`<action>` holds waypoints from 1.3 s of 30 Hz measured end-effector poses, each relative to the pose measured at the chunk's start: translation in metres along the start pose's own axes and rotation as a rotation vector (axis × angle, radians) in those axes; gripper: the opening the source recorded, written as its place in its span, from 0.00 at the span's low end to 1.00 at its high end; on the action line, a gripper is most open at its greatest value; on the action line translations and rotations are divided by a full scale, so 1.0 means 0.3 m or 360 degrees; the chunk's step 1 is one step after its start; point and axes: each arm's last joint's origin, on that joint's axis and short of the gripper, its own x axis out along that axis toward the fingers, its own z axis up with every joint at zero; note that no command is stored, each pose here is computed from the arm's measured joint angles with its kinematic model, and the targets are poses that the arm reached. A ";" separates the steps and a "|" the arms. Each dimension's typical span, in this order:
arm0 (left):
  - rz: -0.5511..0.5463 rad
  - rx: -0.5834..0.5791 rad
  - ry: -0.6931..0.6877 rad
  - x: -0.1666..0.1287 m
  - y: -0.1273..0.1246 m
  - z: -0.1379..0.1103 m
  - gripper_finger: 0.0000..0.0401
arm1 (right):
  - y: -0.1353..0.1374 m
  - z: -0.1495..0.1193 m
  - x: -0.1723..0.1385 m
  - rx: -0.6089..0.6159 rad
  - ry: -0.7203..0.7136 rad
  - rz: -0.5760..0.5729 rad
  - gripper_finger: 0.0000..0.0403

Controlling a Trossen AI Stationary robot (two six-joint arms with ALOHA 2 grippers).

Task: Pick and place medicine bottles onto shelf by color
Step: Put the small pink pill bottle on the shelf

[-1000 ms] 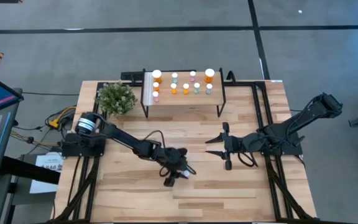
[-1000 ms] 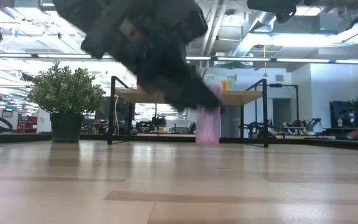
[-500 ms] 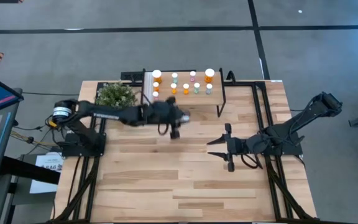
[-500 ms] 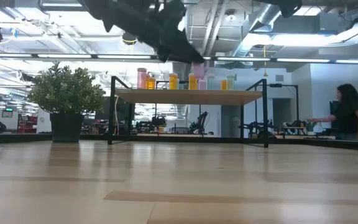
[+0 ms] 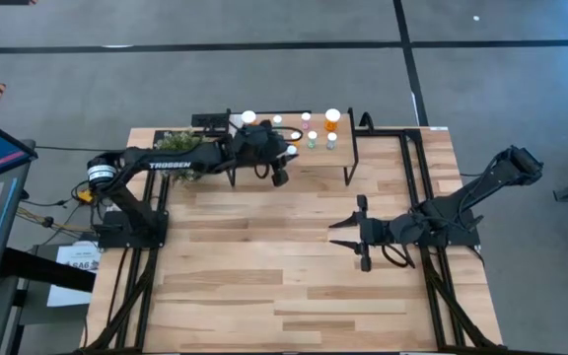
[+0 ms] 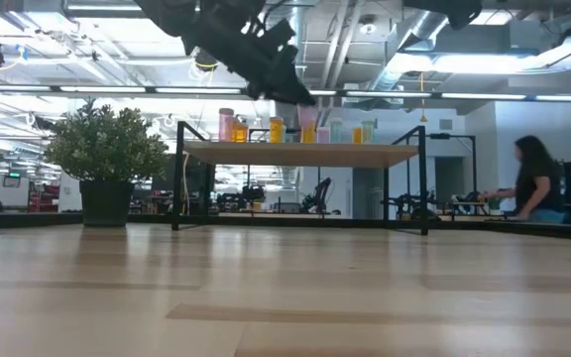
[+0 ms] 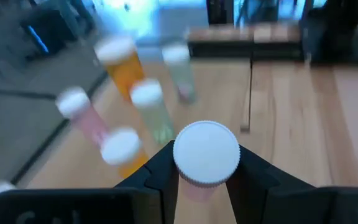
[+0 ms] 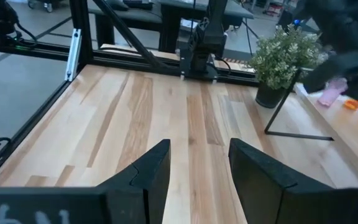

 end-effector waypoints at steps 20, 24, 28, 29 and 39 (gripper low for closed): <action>-0.0001 -0.0055 0.0233 0.070 0.035 -0.043 0.24 | 0.000 -0.001 0.000 0.0002 0.0006 -0.0001 0.46; 0.0000 -0.0057 0.0237 0.070 0.035 -0.043 0.24 | 0.000 -0.001 0.000 0.0002 0.0006 -0.0001 0.46; 0.0000 -0.0060 0.0238 0.070 0.035 -0.044 0.24 | 0.000 -0.001 0.000 0.0003 0.0006 -0.0001 0.46; 0.0000 -0.0060 0.0239 0.070 0.035 -0.044 0.24 | 0.000 -0.001 0.000 0.0003 0.0005 -0.0001 0.46; 0.0000 -0.0064 0.0254 0.070 0.034 -0.050 0.38 | 0.000 -0.001 0.000 0.0004 0.0005 -0.0001 0.46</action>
